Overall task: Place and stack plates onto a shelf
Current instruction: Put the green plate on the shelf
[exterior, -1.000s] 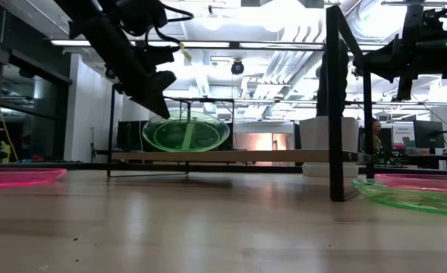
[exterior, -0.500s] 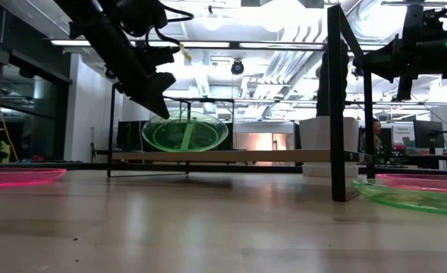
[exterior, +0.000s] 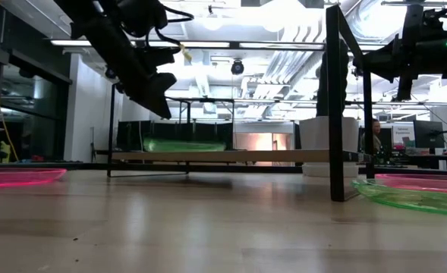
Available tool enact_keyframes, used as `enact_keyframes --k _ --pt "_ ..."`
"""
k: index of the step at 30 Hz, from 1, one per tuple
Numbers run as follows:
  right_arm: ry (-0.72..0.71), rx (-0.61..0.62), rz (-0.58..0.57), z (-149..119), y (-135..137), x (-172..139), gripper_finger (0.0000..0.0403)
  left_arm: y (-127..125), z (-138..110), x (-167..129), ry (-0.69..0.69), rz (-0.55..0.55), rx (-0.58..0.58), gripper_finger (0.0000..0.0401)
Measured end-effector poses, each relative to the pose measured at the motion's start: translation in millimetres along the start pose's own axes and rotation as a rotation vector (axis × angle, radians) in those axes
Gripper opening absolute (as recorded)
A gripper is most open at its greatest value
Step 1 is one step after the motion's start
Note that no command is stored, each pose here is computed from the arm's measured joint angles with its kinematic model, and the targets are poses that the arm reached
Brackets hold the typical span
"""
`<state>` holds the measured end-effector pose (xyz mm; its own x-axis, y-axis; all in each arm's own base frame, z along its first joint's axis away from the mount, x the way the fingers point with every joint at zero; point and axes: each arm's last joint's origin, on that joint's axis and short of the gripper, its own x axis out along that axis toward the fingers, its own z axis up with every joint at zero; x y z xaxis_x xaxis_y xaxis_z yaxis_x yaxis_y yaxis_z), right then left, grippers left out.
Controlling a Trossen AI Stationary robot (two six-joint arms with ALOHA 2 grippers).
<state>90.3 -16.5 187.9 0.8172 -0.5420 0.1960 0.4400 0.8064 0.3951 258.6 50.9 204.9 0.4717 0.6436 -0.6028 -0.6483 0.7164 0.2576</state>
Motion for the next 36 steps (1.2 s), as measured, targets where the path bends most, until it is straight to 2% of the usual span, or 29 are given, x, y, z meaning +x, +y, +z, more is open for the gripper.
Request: enact_keyframes --k 6,11,17,21,24,27,30,33,36 --pt "0.0 0.0 0.0 0 0 0 0.0 -5 10 -3 -0.087 -0.056 0.002 0.009" --pt "0.0 -0.001 0.0 0 0 0 0.0 -18 22 -12 -0.209 -0.247 0.03 0.009" --pt "0.0 -0.001 0.0 0 0 0 0.0 -39 26 -27 -0.319 -0.464 0.172 0.0074" --pt "-0.002 -0.001 -0.004 0 0 0 0.0 -47 26 -35 -0.374 -0.485 0.287 0.0029" --pt "-0.01 0.002 -0.025 0 -1 0 0.0 -43 41 -40 -0.318 -0.458 0.393 0.0006" --pt "-0.025 0.008 -0.035 2 -1 0 0.0 -36 65 -42 -0.187 -0.423 0.509 0.0002" --pt "-0.027 0.01 -0.034 2 -1 0 0.0 -34 74 -33 -0.035 -0.425 0.676 0.0001" --pt "-0.026 0.009 -0.035 2 -1 0 0.0 -37 75 -20 -0.004 -0.585 0.815 0.0" --pt "-0.022 0.006 -0.034 2 -1 0 0.0 -43 70 1 -0.004 -0.74 0.832 0.0"
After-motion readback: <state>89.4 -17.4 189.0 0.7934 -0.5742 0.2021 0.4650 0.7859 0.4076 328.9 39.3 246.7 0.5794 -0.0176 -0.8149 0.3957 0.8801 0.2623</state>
